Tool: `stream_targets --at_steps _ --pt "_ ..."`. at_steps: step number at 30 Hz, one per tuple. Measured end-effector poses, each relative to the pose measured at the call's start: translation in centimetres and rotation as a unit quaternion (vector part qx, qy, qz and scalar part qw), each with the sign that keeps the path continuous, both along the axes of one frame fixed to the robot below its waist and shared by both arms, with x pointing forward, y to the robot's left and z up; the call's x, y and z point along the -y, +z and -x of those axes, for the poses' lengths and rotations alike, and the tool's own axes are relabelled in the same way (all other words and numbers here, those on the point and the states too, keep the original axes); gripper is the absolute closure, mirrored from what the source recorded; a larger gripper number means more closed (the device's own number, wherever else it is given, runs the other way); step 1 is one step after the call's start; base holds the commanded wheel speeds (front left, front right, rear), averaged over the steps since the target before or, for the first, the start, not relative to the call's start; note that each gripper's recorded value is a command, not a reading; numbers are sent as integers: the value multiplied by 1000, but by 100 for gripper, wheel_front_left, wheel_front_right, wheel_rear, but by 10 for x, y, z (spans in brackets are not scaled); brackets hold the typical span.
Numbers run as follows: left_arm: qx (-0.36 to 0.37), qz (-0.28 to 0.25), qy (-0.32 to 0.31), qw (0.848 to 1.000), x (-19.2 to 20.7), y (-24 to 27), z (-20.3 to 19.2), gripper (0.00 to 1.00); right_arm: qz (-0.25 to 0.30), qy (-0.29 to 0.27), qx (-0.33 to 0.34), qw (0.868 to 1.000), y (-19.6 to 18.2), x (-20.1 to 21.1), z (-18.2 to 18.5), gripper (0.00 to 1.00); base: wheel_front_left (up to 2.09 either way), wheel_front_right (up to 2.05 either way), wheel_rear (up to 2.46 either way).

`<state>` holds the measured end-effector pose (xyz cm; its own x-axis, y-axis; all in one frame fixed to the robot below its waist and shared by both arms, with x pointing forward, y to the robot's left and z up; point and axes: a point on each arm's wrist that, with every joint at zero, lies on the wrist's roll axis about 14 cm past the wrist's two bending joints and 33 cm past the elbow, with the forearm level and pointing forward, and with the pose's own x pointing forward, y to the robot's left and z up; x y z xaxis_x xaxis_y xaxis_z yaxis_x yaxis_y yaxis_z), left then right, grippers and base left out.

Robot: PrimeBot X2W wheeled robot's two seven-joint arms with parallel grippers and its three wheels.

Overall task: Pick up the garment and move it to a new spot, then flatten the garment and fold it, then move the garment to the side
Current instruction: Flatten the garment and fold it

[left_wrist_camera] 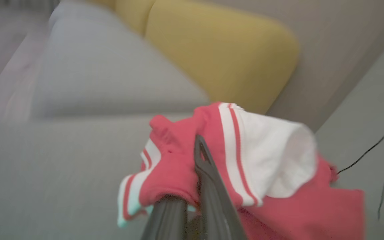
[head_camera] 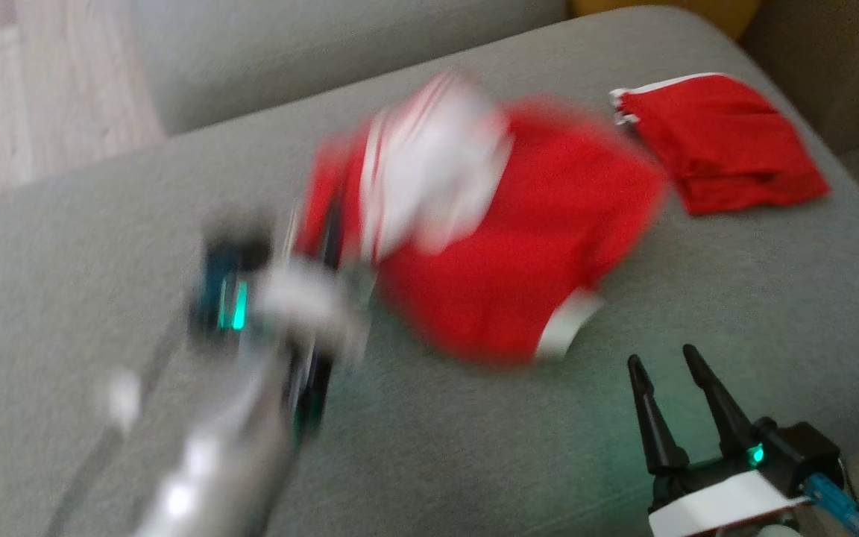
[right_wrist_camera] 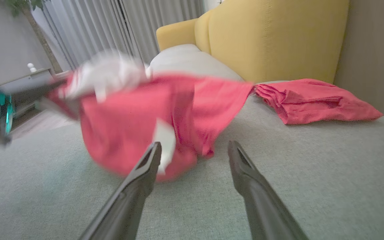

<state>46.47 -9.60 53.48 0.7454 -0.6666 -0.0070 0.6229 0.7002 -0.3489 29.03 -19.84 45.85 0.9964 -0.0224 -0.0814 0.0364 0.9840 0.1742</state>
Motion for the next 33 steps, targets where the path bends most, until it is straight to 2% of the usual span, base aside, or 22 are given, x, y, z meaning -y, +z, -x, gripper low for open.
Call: stream_targets --at_steps 2,4,6,9,10,11,12,18,21,24,27,32,33 --pt "-112 -40 40 992 -40 -91 28 100 1 7 -7 1000 -4 -3 -6 0 0 0 0" --pt "-182 -65 72 979 -73 -147 57 100 1 17 -10 1000 -5 -7 -14 0 0 0 0" --pt "-203 -53 97 973 -87 -160 65 100 3 26 -7 1000 -4 -10 -23 0 0 0 0" --pt "-194 -20 120 973 -94 -147 54 100 4 35 -8 999 -4 -14 -30 0 0 0 0" --pt "-187 -11 130 974 -97 -141 51 92 3 38 -9 999 -6 -15 -30 0 0 0 0" --pt "-178 -6 137 974 -100 -136 50 35 4 42 -9 999 -6 -17 -32 0 0 0 0" --pt "-169 -5 143 975 -104 -132 50 0 3 45 -8 999 -5 -19 -33 0 0 0 0" --pt "-97 -22 182 978 -126 -106 63 0 2 58 1 998 -1 -26 -34 0 0 0 0" --pt "-41 -46 171 983 -122 -87 70 0 1 63 3 998 0 -29 -35 0 0 0 0" --pt "-8 -86 123 989 -104 -88 92 0 -1 66 0 998 -2 -32 -33 0 0 0 0" --pt "-7 -126 60 990 -83 -107 119 0 -1 69 -5 998 -5 -33 -32 0 0 0 0" --pt "-17 -206 -17 978 -69 -148 142 0 -1 75 -16 997 -11 -36 -35 0 0 0 0" --pt "-18 -235 -31 971 -70 -159 138 0 1 77 -22 997 -14 -36 -35 0 0 0 0"
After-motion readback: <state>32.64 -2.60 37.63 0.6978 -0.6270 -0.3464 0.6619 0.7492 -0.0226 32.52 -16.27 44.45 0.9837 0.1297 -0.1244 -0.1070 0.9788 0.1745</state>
